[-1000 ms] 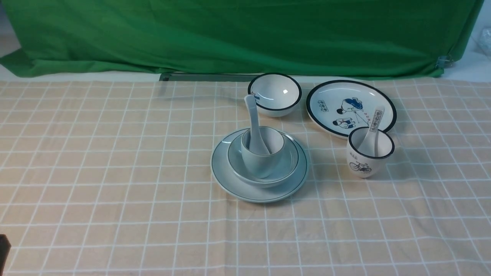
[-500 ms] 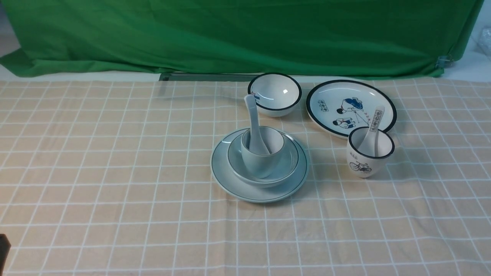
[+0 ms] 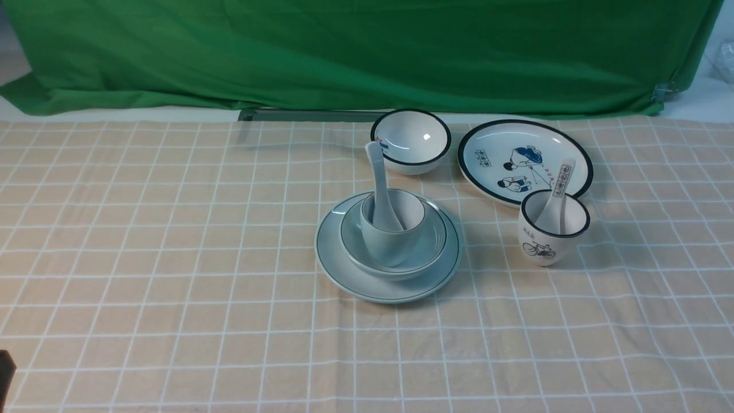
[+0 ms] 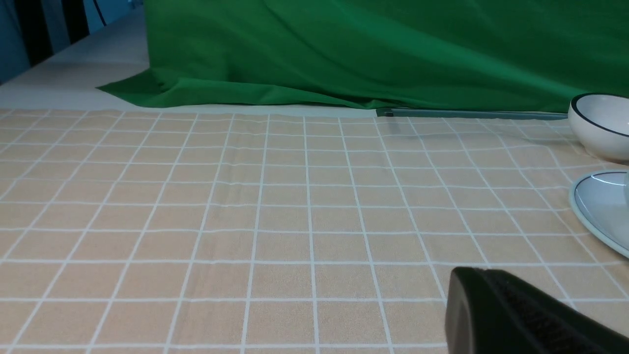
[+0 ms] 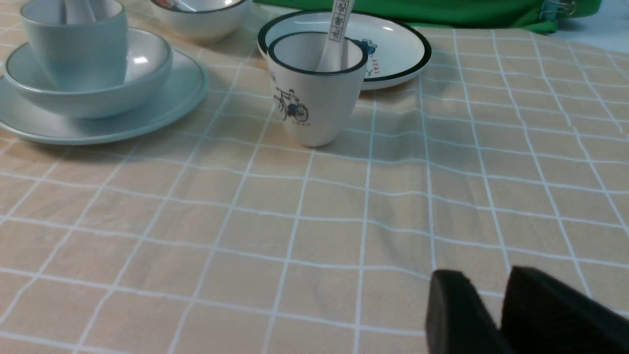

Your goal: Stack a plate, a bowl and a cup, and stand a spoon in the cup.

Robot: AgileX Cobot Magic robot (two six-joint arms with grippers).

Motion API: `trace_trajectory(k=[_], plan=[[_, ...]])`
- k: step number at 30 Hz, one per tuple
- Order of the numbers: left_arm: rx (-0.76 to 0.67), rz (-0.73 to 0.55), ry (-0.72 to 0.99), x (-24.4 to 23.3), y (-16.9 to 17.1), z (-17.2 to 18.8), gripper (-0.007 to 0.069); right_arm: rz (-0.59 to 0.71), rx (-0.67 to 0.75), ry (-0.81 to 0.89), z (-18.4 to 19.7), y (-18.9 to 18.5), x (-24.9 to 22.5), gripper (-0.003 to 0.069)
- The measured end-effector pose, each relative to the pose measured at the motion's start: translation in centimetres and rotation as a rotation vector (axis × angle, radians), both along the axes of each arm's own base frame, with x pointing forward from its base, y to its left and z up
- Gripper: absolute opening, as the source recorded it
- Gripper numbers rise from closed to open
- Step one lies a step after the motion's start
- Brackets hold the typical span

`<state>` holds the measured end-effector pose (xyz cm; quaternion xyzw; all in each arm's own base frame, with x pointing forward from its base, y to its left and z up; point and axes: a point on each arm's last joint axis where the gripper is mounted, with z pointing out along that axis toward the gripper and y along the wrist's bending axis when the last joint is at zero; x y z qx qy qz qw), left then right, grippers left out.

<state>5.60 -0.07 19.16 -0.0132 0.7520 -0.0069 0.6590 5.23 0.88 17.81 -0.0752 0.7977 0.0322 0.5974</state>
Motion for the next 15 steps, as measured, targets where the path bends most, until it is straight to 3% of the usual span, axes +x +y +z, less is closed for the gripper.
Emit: trace_trajectory(k=[15], plan=[[0.000,0.000,0.000,0.00,0.00,0.00,0.0002,0.000,0.000,0.000,0.00,0.00,0.00,0.0217]])
